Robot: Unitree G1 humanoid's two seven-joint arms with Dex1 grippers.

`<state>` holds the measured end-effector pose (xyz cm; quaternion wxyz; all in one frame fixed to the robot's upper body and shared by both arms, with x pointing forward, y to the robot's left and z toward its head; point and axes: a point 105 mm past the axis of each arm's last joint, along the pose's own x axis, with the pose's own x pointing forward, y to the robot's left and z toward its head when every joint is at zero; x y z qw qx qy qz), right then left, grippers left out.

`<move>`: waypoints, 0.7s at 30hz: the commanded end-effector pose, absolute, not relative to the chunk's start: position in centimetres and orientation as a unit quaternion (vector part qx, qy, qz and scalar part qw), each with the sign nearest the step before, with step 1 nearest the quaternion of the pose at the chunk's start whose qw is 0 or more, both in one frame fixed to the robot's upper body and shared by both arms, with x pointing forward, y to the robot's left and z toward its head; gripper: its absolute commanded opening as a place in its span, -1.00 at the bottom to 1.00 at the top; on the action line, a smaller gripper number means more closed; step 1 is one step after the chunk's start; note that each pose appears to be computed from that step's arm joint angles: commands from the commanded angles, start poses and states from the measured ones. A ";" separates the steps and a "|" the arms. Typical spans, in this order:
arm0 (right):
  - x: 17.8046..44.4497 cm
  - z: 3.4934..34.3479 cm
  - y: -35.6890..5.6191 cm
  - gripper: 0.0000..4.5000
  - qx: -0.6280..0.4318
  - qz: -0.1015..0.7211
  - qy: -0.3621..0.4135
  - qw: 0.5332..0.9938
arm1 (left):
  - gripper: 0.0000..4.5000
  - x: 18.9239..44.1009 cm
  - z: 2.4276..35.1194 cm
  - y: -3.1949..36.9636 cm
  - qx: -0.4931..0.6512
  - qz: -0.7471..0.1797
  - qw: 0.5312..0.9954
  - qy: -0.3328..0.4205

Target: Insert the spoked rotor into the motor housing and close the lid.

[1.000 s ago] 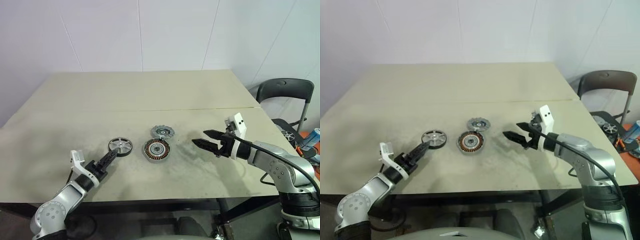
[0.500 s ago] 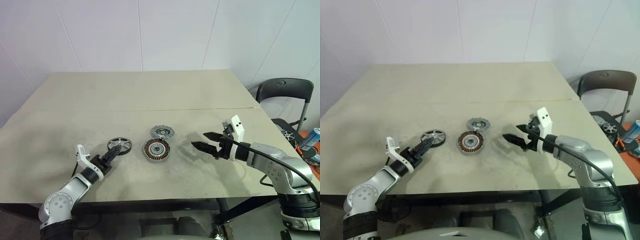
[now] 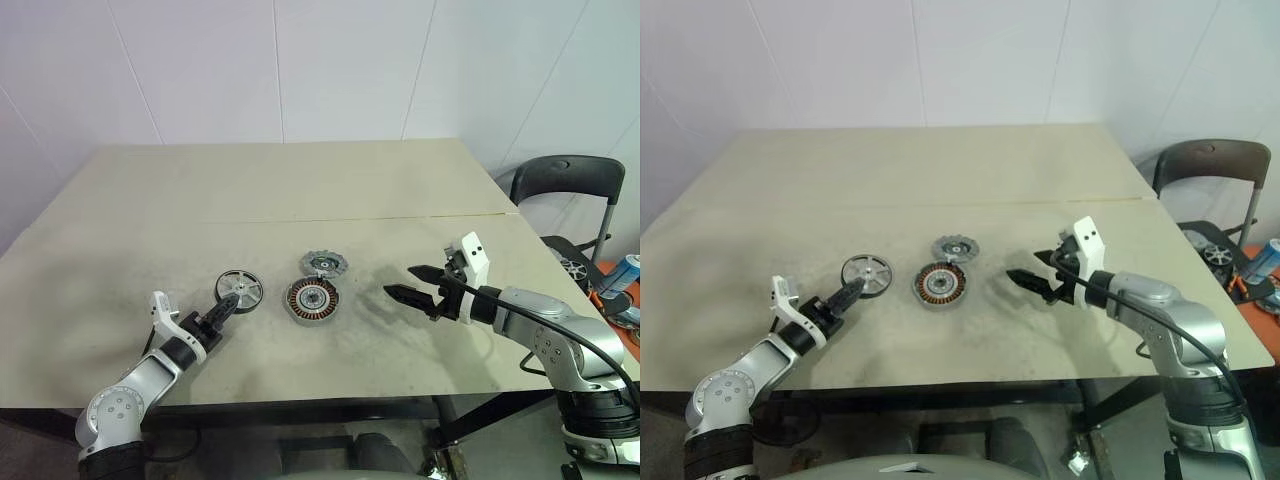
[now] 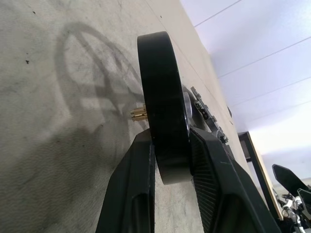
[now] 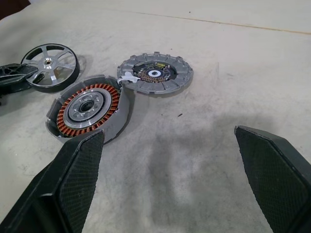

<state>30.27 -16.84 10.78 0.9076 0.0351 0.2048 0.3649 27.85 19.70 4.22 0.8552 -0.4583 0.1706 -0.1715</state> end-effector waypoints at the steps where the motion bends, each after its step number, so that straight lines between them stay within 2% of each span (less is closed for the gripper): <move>1: 30.6 12.0 -16.4 0.99 0.023 0.375 0.181 0.909 | -0.81 27.8 4.9 20.5 -0.453 -0.167 0.861 0.157; 5: 30.6 11.9 -16.4 0.99 0.023 0.377 0.182 0.908 | -0.81 27.9 4.5 21.2 -0.451 -0.150 0.865 0.162; 10: 30.6 11.8 -16.3 0.99 0.019 0.382 0.186 0.905 | -0.81 27.8 5.9 20.1 -0.462 -0.194 0.852 0.153; 15: 30.8 11.8 -16.3 0.99 0.016 0.381 0.182 0.906 | -0.81 27.8 5.7 18.5 -0.450 -0.233 0.844 0.177; 21: 31.0 11.8 -16.3 0.99 0.020 0.372 0.176 0.911 | -0.81 28.7 10.1 16.7 -0.461 -0.301 0.826 0.121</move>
